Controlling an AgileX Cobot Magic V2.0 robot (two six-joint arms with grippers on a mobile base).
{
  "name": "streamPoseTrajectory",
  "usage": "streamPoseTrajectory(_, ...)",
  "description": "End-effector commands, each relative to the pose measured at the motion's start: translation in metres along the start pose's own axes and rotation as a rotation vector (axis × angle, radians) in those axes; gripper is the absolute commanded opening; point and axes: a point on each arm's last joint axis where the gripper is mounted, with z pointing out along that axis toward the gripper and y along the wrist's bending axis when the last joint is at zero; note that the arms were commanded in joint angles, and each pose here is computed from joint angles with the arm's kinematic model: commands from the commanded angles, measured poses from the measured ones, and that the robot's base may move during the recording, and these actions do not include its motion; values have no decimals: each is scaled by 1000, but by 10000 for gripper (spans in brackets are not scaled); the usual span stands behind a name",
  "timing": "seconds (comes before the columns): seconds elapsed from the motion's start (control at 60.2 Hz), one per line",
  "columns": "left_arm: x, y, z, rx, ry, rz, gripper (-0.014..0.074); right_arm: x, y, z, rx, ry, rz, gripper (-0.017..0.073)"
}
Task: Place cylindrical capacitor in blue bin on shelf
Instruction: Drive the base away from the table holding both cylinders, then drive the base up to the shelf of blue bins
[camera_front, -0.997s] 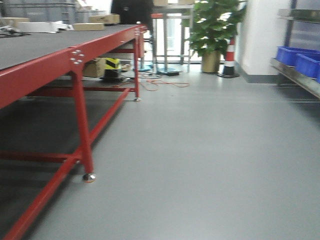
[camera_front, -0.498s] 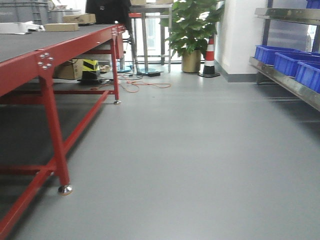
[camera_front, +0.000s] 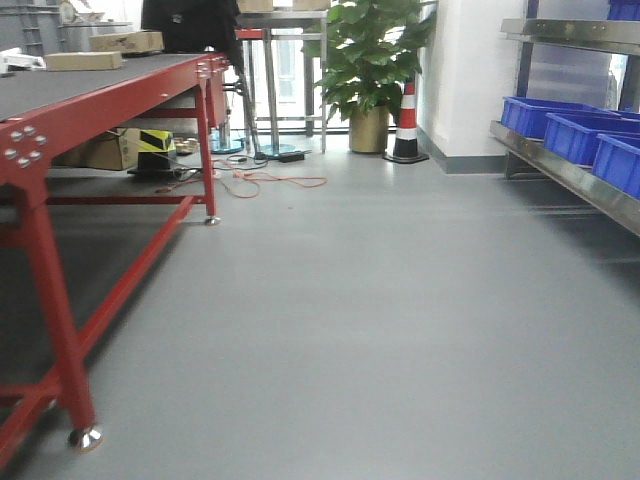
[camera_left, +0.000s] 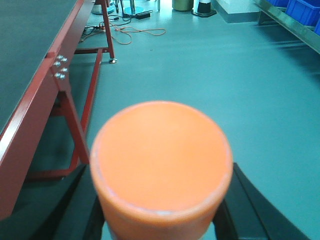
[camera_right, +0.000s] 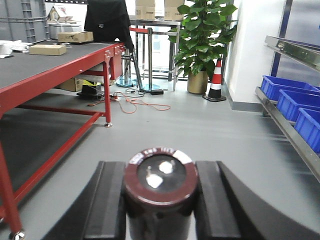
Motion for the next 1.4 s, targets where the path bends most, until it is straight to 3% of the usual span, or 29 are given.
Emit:
streamPoseTrajectory(0.0,-3,0,-2,5,-28,-7,-111,-3,0,-1,4,-30,-5,-162)
streamPoseTrajectory(1.379,-3,0,-2,5,-28,-7,-111,-3,0,-1,4,-30,-5,-162)
